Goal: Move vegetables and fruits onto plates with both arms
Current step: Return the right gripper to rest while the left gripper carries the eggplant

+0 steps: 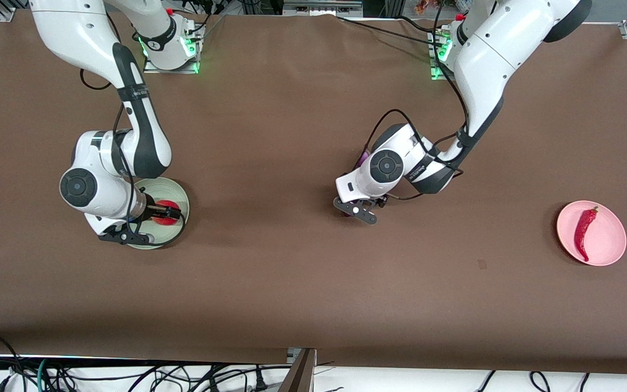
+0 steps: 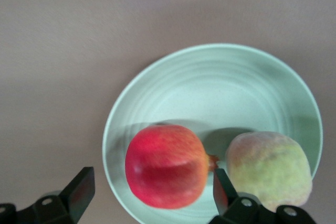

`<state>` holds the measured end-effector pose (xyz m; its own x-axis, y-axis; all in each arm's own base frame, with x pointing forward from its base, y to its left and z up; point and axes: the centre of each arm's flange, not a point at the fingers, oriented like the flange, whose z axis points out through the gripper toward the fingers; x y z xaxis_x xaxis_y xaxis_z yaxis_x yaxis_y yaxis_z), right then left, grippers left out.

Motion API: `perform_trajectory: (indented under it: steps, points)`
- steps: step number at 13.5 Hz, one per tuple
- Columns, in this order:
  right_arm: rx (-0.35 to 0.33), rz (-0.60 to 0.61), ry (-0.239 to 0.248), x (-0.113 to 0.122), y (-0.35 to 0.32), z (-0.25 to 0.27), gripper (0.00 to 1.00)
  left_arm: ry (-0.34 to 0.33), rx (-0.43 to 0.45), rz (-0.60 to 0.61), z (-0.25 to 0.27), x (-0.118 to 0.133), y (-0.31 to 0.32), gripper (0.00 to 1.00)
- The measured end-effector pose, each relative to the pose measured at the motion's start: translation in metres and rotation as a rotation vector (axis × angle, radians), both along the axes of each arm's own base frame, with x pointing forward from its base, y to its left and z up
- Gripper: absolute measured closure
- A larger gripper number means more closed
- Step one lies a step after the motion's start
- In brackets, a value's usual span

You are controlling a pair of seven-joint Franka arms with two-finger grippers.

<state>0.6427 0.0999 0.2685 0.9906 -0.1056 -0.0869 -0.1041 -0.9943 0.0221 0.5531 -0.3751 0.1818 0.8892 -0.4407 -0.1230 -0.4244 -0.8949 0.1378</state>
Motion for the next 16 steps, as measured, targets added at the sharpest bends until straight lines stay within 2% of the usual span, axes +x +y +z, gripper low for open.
perform_trajectory:
  steps: [1,5,6,8,11,13,16]
  points:
    - [0.01,0.003,-0.011,0.001,0.003,0.015,0.0,0.007,0.003,0.004,-0.004,-0.002,-0.001,0.07]
    - [0.071,0.014,-0.035,-0.01,0.008,0.099,0.0,0.026,0.022,0.03,-0.006,-0.001,0.002,0.54]
    - [0.087,0.016,-0.036,-0.015,0.007,0.122,0.0,0.039,0.04,0.031,-0.003,0.001,0.006,0.6]
    - [0.112,0.02,-0.022,-0.031,0.001,0.165,0.0,0.066,0.091,0.034,0.017,0.007,0.016,0.6]
    - [0.089,0.037,-0.018,-0.056,-0.021,0.224,0.0,0.127,0.215,0.059,0.075,0.031,0.063,0.6]
    - [0.084,0.045,-0.005,-0.072,-0.031,0.252,0.0,0.169,0.276,0.037,0.11,0.061,0.133,0.62]
    - [0.083,0.044,0.024,-0.083,-0.04,0.291,0.0,0.18,0.336,-0.042,0.128,0.102,0.267,0.62]
